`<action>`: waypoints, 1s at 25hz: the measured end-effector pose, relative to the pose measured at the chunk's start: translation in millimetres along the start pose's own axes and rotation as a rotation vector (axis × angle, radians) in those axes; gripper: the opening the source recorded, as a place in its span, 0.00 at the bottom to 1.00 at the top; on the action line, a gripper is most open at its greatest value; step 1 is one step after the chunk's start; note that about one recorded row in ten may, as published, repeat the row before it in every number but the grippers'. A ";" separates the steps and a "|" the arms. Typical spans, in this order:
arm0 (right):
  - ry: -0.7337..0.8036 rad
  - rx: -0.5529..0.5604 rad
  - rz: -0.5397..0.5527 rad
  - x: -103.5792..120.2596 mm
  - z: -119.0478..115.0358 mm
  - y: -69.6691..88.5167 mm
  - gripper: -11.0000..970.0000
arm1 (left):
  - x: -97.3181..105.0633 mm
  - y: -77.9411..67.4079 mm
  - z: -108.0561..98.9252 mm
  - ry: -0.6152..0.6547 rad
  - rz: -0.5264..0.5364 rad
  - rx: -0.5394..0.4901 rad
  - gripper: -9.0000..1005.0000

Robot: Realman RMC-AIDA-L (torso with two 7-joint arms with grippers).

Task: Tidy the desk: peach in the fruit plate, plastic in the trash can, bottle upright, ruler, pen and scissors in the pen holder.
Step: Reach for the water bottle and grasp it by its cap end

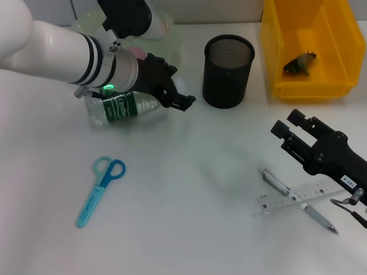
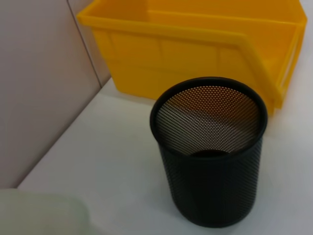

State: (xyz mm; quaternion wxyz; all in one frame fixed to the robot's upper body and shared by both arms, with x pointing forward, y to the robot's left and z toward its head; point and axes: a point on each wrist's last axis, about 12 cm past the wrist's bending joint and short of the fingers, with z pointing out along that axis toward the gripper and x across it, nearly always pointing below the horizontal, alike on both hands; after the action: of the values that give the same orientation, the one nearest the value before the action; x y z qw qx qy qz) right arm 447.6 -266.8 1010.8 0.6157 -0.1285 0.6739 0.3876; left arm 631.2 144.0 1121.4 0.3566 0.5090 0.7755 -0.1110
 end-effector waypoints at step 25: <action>0.002 -0.002 0.051 5.8 5.9 6.0 0.60 | 7.9 -2.7 19.7 0.056 0.054 -0.052 0.81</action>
State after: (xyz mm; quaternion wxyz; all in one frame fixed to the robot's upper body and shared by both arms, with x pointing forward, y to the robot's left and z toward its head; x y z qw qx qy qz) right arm 446.7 -257.0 1008.0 0.6050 -0.1121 0.6771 0.4038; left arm 635.8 137.8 1101.5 0.3506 0.5234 0.7738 -0.0666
